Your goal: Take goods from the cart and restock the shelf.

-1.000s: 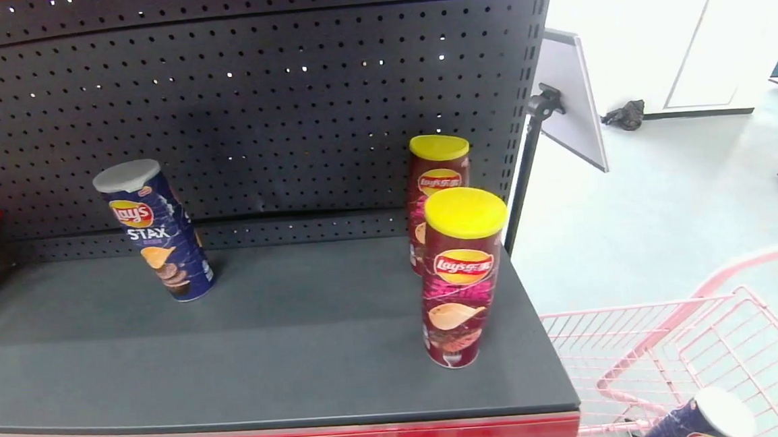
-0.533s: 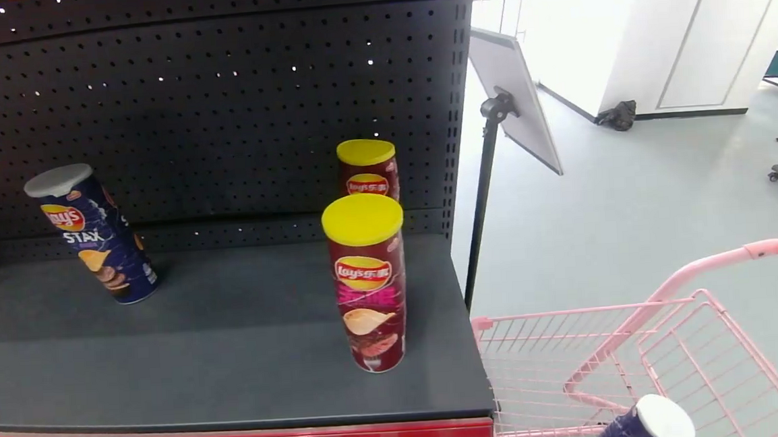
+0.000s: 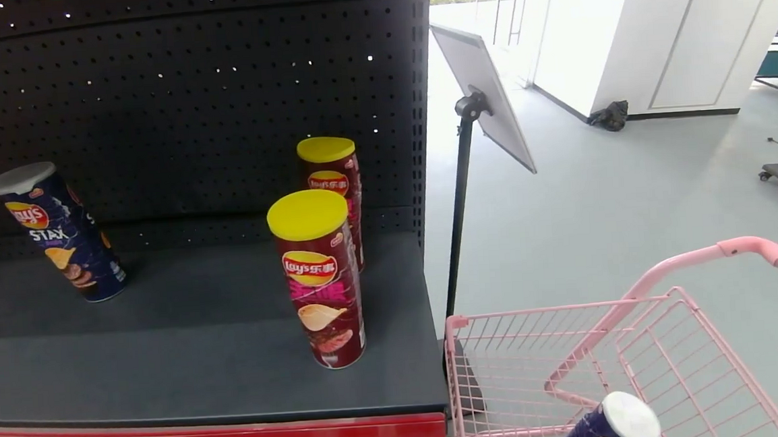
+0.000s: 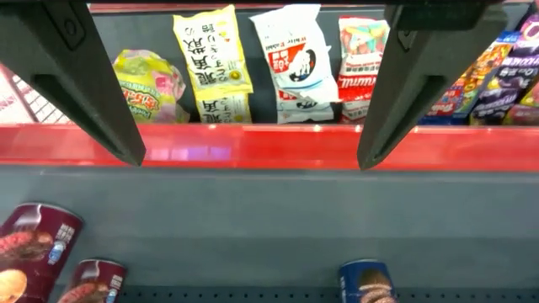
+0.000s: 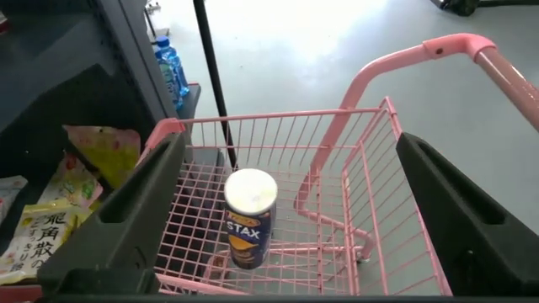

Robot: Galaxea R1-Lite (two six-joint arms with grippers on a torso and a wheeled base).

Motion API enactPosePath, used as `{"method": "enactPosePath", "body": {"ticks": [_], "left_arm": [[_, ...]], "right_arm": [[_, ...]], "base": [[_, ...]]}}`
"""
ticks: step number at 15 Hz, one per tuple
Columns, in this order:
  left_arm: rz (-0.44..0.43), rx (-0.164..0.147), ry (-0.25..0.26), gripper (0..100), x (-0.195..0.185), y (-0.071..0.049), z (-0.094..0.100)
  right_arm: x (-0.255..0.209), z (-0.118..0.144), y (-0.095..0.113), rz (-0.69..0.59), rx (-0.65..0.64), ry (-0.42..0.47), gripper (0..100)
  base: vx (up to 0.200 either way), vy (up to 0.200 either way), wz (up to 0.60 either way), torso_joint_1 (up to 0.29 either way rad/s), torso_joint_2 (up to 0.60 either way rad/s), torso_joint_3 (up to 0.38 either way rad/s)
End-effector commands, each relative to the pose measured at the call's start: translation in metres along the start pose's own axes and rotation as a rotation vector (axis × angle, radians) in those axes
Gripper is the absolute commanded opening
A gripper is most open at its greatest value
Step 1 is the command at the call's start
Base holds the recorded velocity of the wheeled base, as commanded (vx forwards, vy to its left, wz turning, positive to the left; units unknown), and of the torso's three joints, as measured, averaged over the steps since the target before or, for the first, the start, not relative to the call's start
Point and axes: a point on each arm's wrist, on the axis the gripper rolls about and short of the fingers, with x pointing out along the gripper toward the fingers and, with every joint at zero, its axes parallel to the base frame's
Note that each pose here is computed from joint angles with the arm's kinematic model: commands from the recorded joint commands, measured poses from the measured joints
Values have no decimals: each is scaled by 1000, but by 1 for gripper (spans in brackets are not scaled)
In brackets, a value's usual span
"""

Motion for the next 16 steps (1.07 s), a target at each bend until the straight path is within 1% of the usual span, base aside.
{"method": "enactPosePath", "body": {"ticks": [1, 9, 14, 16], "left_arm": [[0, -1, 1, 100, 0, 0, 0], [0, -1, 1, 100, 0, 0, 0], [0, -1, 1, 100, 0, 0, 0], [2, -1, 1, 100, 0, 0, 0]], "right_arm": [[0, 0, 0, 0, 1, 1, 100], [0, 0, 0, 0, 3, 1, 100], [0, 0, 0, 0, 1, 1, 100], [0, 0, 0, 0, 1, 1, 100]], "base": [[0, 0, 0, -144, 330, 188], [0, 0, 0, -154, 361, 207], [0, 0, 0, -191, 465, 265], [-200, 0, 0, -215, 540, 327]]}}
